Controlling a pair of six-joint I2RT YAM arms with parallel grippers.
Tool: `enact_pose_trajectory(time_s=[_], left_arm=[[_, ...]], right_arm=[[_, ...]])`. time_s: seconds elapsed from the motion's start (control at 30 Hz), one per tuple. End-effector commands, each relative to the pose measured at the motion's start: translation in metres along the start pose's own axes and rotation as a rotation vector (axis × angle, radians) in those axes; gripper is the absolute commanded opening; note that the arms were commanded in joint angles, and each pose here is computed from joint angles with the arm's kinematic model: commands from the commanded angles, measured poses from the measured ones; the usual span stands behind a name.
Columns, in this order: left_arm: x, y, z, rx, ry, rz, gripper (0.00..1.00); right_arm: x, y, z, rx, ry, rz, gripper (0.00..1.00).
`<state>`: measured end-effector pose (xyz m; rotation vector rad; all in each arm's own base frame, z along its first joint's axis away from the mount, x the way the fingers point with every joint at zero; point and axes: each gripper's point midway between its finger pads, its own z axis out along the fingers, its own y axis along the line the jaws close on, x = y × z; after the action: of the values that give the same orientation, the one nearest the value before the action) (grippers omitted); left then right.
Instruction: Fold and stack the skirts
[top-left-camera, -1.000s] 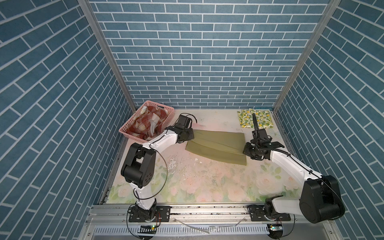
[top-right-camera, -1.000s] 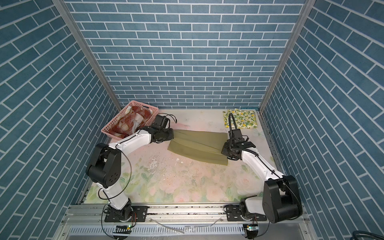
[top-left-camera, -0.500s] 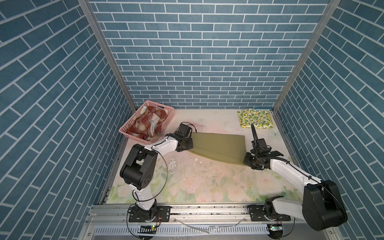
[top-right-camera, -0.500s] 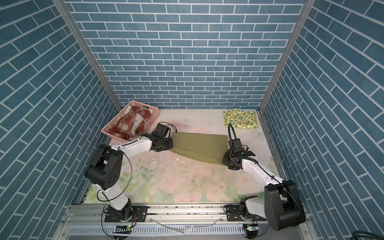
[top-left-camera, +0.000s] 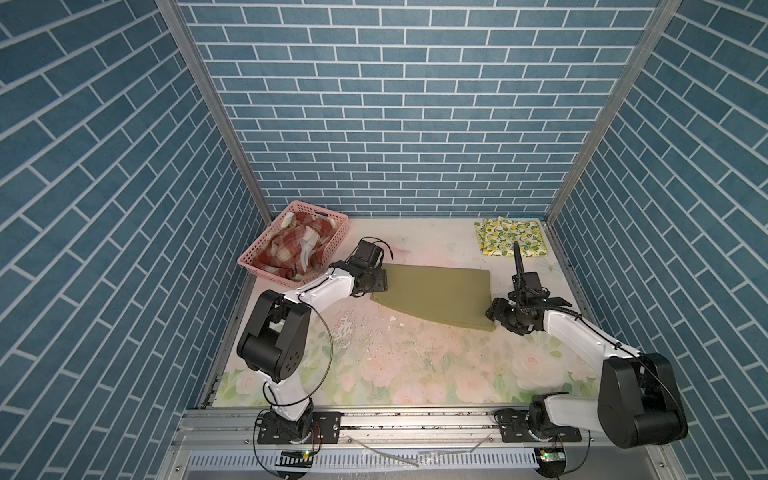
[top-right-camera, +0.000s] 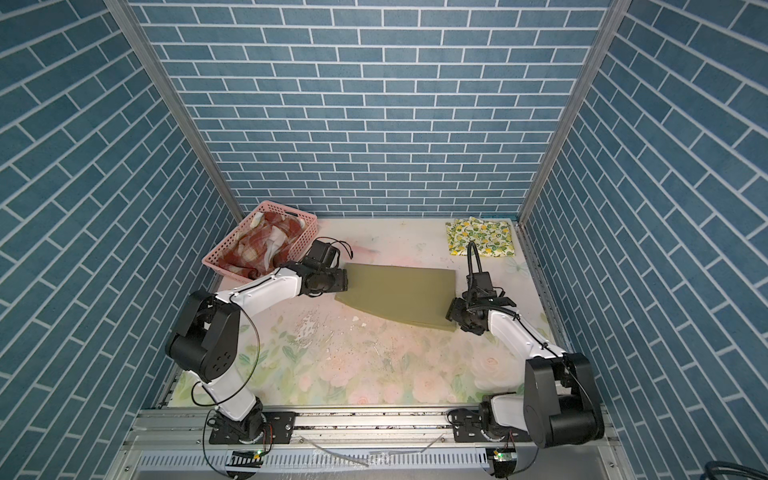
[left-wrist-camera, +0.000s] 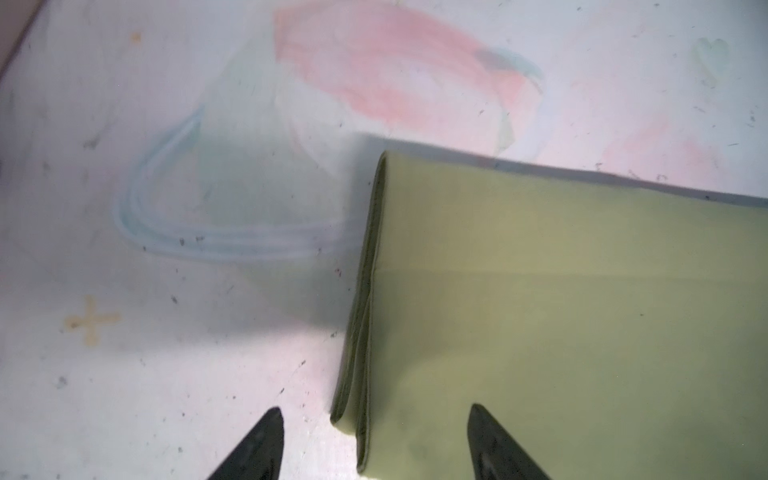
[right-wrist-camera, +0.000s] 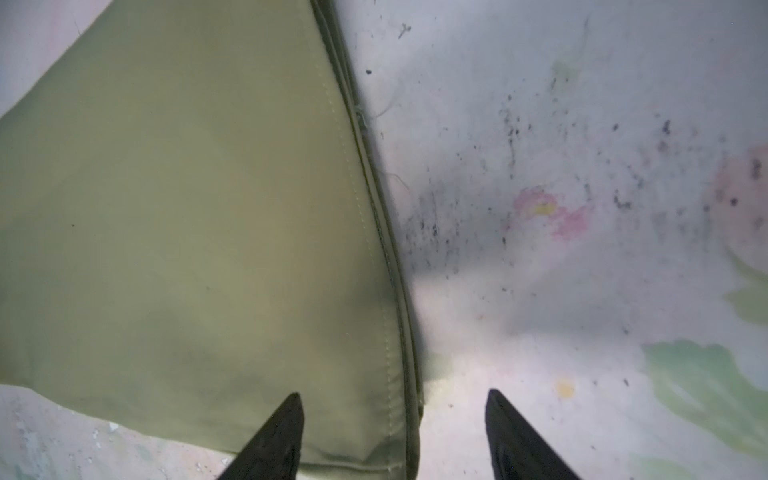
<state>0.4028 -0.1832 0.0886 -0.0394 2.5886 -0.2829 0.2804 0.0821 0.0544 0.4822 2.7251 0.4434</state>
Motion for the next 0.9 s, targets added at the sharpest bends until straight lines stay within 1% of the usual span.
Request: enact_pose_trajectory(time_s=[0.0, 0.13, 0.4, 0.53, 0.7, 0.8, 0.87], left_arm=[[0.000, 0.001, 0.017, -0.005, 0.063, 0.036, 0.74], [0.003, -0.004, 0.037, 0.019, 0.126, 0.044, 0.75], [0.022, 0.009, 0.066, 0.029, 0.213, 0.025, 0.75], [0.034, 0.009, 0.073, 0.046, 0.263, 0.026, 0.72], [0.062, 0.014, 0.078, 0.049, 0.348, 0.023, 0.61], [0.079, 0.023, 0.081, 0.009, 0.392, 0.026, 0.47], [0.087, 0.029, 0.084, -0.014, 0.417, 0.027, 0.29]], right_arm=[[-0.012, 0.014, 0.005, -0.070, 0.000, 0.011, 0.70], [-0.016, 0.016, 0.014, -0.087, 0.009, 0.018, 0.70], [-0.021, 0.016, 0.022, -0.076, 0.011, 0.005, 0.68], [-0.021, 0.014, 0.024, -0.068, 0.014, 0.002, 0.68], [-0.022, 0.015, 0.026, -0.068, 0.014, -0.004, 0.67], [-0.023, 0.014, 0.029, -0.068, 0.013, -0.004, 0.67], [-0.023, 0.014, 0.032, -0.069, 0.014, -0.005, 0.67]])
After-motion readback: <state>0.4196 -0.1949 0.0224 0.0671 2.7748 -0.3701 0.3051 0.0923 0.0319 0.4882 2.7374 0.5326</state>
